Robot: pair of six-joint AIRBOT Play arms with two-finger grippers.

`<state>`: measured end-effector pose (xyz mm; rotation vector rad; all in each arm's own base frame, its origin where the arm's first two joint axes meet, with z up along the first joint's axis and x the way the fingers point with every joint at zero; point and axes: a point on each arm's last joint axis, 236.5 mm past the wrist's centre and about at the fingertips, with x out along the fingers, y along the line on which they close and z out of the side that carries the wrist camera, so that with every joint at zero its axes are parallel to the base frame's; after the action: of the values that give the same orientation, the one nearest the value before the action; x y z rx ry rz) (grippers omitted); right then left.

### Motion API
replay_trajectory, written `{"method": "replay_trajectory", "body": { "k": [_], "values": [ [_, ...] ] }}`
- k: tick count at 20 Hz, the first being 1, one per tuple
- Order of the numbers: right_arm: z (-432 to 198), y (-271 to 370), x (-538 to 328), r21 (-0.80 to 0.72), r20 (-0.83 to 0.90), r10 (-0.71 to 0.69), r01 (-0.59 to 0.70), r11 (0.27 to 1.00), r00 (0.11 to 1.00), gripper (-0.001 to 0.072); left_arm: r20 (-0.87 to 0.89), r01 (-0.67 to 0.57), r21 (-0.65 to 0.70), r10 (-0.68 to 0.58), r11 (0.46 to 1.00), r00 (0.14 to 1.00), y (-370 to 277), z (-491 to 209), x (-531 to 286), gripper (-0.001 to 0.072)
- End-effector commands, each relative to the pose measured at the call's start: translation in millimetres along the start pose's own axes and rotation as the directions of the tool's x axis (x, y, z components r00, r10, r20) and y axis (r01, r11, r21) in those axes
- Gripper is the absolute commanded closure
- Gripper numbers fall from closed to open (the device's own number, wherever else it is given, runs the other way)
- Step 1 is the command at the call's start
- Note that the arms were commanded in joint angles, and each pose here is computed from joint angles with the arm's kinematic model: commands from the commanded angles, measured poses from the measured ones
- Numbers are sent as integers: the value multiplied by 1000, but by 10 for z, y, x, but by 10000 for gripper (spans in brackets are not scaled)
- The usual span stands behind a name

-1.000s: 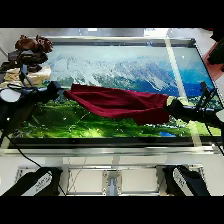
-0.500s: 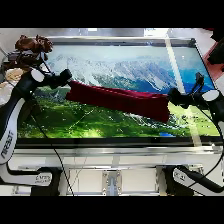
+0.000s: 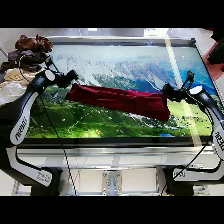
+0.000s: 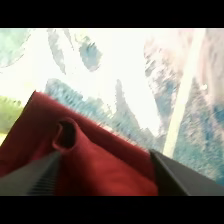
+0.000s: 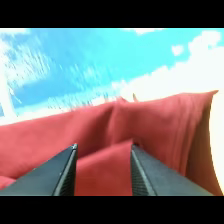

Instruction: Fold the shirts.

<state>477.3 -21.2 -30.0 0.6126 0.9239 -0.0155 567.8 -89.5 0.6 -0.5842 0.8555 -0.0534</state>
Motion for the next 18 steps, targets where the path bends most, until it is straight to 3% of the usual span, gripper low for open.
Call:
{"method": "replay_trajectory", "body": {
  "k": [1,6,8,12,18],
  "values": [
    [204,-172,-256,-86,-25,-39,37,996,999,324,66,89,77,-94,993,993,-391,339,-181,49],
    [-217,-750,-476,48,-266,-24,38,998,964,256,132,228,205,-258,952,957,-1090,619,-491,50],
    [-270,-730,-388,147,-282,100,-60,987,954,152,131,246,262,-287,933,949,-1299,567,-518,49],
    [-283,-661,-149,230,-264,243,-184,956,933,101,105,266,307,-311,914,945,-1491,415,-504,49],
    [-547,-663,180,241,-331,270,-196,951,904,101,92,279,302,-319,912,943,-1530,369,-502,50]
  ]
}}
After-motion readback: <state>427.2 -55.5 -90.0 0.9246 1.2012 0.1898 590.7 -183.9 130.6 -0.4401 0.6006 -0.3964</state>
